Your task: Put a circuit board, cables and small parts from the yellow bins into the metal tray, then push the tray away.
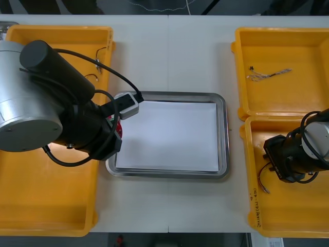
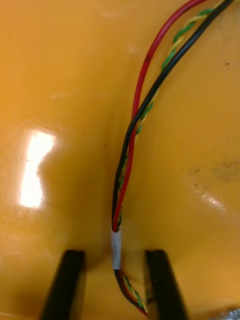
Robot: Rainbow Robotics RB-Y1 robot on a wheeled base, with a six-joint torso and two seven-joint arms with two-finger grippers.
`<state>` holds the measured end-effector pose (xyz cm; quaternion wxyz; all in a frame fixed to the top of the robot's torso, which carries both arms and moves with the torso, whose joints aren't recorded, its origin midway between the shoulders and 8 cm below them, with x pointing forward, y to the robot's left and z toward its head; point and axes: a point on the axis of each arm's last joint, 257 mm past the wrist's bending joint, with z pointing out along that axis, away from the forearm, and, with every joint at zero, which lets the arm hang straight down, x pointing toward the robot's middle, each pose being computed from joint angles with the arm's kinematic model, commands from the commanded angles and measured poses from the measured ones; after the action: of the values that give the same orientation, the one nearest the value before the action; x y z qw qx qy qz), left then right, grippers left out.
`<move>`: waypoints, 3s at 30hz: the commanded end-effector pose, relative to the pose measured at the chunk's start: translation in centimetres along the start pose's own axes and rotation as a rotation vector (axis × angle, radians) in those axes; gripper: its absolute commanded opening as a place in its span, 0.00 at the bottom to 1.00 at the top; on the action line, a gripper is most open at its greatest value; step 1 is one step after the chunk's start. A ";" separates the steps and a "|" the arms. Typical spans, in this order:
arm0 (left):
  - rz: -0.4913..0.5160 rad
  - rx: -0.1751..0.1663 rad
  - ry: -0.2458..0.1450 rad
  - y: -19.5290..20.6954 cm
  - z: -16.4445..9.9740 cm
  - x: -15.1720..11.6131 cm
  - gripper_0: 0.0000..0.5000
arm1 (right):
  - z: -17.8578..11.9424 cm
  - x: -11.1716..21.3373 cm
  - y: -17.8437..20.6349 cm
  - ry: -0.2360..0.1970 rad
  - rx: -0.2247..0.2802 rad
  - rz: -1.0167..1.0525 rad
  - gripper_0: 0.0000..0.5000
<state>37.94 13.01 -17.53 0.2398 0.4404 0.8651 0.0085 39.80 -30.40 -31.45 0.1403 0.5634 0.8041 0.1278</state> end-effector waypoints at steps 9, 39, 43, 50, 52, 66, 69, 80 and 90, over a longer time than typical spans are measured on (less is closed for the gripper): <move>-0.090 0.035 -0.091 -3.4 3.0 -5.0 0.00 | -2.4 -0.2 0.9 0.011 -0.036 0.053 0.00; -0.120 0.041 -0.063 -4.0 9.7 -3.7 0.00 | -16.3 -8.4 1.9 -0.088 -0.161 -0.177 0.00; -0.116 0.042 -0.068 -4.1 10.1 -3.6 0.00 | -18.0 -8.7 1.2 -0.093 -0.162 -0.248 0.00; -0.122 0.028 -0.052 -3.4 10.7 -3.0 0.00 | -20.6 -8.9 -0.2 -0.076 -0.149 -0.447 0.00; -0.121 0.021 -0.050 -3.2 10.7 -2.9 0.00 | -21.1 -8.8 -0.4 -0.076 -0.150 -0.505 0.00; -0.134 0.010 -0.052 -2.6 10.5 -2.8 1.00 | -23.2 -5.4 -1.1 -0.186 -0.126 -1.012 0.00; -0.140 0.010 -0.060 -2.5 10.3 -3.1 1.00 | -23.4 -4.6 -1.0 -0.206 -0.121 -1.143 0.00; -0.178 -0.013 -0.091 -1.2 7.0 -4.4 1.00 | -23.5 -3.2 -1.4 -0.218 -0.036 -1.480 0.00; -0.232 -0.055 -0.096 1.8 1.9 -5.1 1.00 | -23.5 -1.5 -1.3 -0.184 -0.051 -1.655 0.00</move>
<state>41.29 9.19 -21.12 0.2581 0.3705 0.8921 -0.0174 30.98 -33.91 -10.01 0.2771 -0.1388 0.9506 -0.0202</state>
